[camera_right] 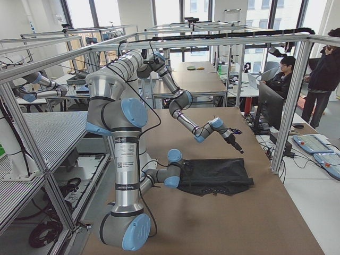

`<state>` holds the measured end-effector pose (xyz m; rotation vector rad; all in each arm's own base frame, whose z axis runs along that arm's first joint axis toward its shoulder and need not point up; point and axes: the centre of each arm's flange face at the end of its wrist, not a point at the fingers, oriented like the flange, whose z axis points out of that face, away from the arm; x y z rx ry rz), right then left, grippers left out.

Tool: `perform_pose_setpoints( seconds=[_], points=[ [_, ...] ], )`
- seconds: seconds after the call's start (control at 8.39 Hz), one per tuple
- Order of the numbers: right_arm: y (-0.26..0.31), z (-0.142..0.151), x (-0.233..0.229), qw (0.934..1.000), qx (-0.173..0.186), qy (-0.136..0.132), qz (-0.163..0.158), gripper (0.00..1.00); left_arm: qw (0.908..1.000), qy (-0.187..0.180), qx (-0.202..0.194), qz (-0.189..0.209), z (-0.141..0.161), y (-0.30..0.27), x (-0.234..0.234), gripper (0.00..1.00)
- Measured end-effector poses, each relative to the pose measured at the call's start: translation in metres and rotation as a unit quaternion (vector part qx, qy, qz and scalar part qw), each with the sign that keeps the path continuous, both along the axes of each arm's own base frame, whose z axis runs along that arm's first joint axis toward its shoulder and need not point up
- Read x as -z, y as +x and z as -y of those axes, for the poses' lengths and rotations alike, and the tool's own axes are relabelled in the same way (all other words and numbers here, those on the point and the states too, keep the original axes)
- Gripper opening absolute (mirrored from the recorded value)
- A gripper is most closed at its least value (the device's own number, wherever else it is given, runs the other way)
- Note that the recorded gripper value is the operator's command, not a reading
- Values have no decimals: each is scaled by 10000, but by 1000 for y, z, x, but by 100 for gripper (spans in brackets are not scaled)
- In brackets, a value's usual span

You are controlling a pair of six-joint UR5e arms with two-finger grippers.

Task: Fold clothes
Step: 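Lift the corner with the left gripper and fold it over toward the right gripper, then release the left gripper and pull the shirt edge toward the robot with the right gripper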

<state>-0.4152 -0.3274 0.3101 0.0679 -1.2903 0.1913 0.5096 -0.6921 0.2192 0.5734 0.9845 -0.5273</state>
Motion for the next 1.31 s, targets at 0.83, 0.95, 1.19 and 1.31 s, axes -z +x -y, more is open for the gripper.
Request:
perform_pose_setpoints(
  seconds=[0.83,0.95,1.19,1.31],
  points=[
    [-72,-84,10,9560,519,2111,-1970,88,9999,79,-12,-72,-11,-10,-6,100],
    [-81,-91,14,9500,504,2273,-2079,86,10000,70,-13,-63,-12,-10,-9,100],
    [-89,-99,21,9411,450,2535,-2193,84,10000,49,-9,-44,-12,-11,-14,100],
    [-92,-100,22,9385,402,2609,-2228,78,10000,40,-8,-39,-13,-11,-16,100]
  ],
)
